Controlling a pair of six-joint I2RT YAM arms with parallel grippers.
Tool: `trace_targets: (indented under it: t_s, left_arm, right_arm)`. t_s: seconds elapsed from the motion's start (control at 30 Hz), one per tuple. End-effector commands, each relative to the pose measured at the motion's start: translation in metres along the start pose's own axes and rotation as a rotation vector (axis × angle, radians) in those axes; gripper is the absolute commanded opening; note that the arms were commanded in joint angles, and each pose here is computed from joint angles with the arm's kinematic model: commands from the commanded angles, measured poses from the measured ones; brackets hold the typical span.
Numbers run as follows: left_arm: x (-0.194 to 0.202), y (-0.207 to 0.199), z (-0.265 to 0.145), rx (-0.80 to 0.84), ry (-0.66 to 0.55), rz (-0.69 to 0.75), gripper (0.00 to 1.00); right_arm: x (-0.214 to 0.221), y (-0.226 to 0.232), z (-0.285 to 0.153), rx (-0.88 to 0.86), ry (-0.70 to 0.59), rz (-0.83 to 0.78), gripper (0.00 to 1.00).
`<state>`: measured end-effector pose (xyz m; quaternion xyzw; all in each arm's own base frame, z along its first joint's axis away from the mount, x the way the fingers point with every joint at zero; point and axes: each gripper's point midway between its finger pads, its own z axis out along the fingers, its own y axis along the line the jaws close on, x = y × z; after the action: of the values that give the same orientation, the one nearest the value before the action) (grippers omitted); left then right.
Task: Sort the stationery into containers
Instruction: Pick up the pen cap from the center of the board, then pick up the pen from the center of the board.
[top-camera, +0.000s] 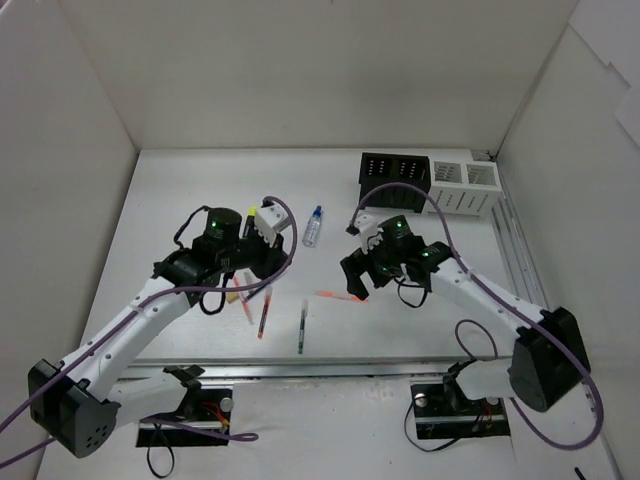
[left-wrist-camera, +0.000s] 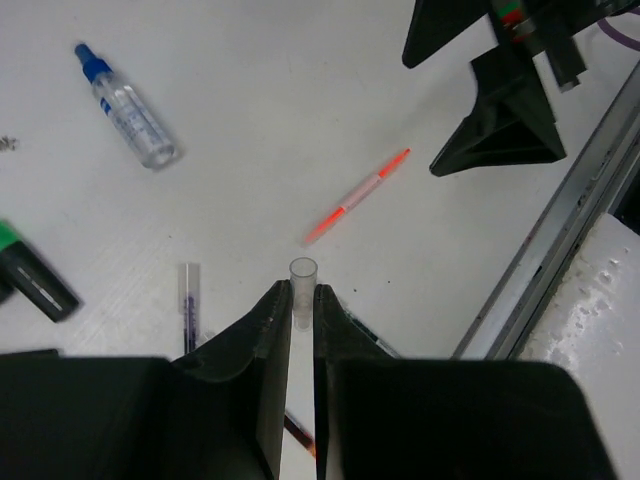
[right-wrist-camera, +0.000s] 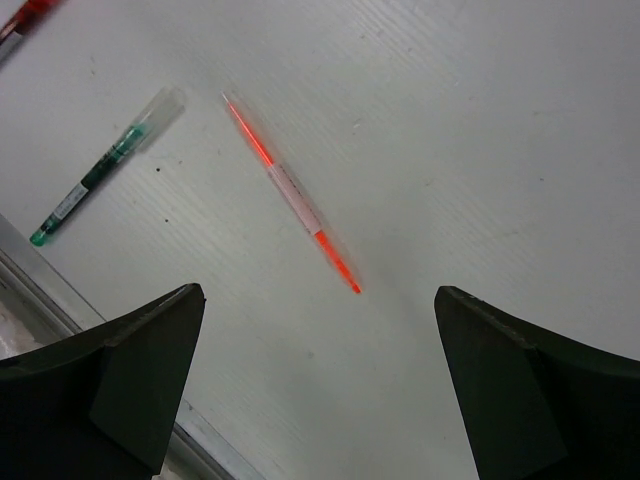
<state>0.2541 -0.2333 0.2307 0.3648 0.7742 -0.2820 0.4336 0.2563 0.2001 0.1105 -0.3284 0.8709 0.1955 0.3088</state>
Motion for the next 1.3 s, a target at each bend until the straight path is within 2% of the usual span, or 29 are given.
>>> trace_targets:
  t_s: [0.0, 0.13, 0.3, 0.53, 0.63, 0.67, 0.73, 0.77, 0.83, 0.87, 1.0, 1.03, 1.1, 1.13, 1.23, 1.27]
  left_arm:
    - [-0.012, 0.002, -0.014, -0.082, -0.08, -0.087, 0.05]
    - [0.014, -0.004, -0.026, -0.118, -0.042, -0.134, 0.05]
    - [0.041, -0.009, -0.02, -0.135, -0.009, -0.187, 0.04]
    - [0.046, -0.014, -0.024, -0.121, -0.041, -0.203, 0.03]
    - [0.05, -0.013, -0.026, -0.138, -0.048, -0.207, 0.03]
    - [0.052, -0.011, -0.026, -0.151, -0.046, -0.21, 0.03]
    - [0.051, -0.011, -0.028, -0.149, -0.059, -0.208, 0.03]
    - [0.051, -0.011, -0.028, -0.152, -0.061, -0.207, 0.03]
    - [0.049, -0.011, -0.028, -0.147, -0.071, -0.198, 0.03]
    - [0.048, -0.01, -0.028, -0.152, -0.075, -0.194, 0.03]
    - [0.045, -0.008, -0.029, -0.16, -0.082, -0.178, 0.03]
    - [0.045, -0.008, -0.029, -0.16, -0.083, -0.173, 0.02]
    - [0.044, -0.008, -0.029, -0.162, -0.082, -0.164, 0.02]
    - [0.044, -0.007, -0.029, -0.162, -0.082, -0.161, 0.03]
    - [0.041, -0.007, -0.029, -0.157, -0.088, -0.148, 0.02]
    - [0.039, -0.008, -0.028, -0.153, -0.094, -0.142, 0.02]
  right_arm:
    - [-0.003, 0.0, 0.02, 0.019, 0.061, -0.063, 0.98]
    - [-0.008, 0.015, 0.039, -0.001, 0.098, -0.1, 0.98]
    - [-0.009, 0.025, 0.069, 0.042, 0.165, -0.148, 0.96]
    - [0.004, 0.028, 0.102, 0.092, 0.251, -0.189, 0.89]
    - [0.009, 0.024, 0.11, 0.121, 0.277, -0.194, 0.79]
    - [0.011, 0.023, 0.111, 0.129, 0.284, -0.183, 0.7]
    - [0.014, 0.026, 0.111, 0.116, 0.29, -0.179, 0.6]
    - [0.016, 0.026, 0.111, 0.121, 0.295, -0.161, 0.48]
    - [0.021, 0.026, 0.11, 0.132, 0.308, -0.148, 0.37]
    - [0.023, 0.027, 0.11, 0.131, 0.312, -0.136, 0.27]
    - [0.024, 0.021, 0.105, 0.171, 0.308, -0.11, 0.1]
    - [0.024, 0.02, 0.104, 0.183, 0.304, -0.097, 0.0]
    - [0.012, 0.0, 0.096, 0.308, 0.267, -0.107, 0.0]
    - [0.008, -0.004, 0.094, 0.338, 0.246, -0.062, 0.0]
    - [-0.021, -0.016, 0.078, 0.387, 0.127, 0.018, 0.0]
    - [-0.041, -0.017, 0.066, 0.387, 0.034, 0.054, 0.0]
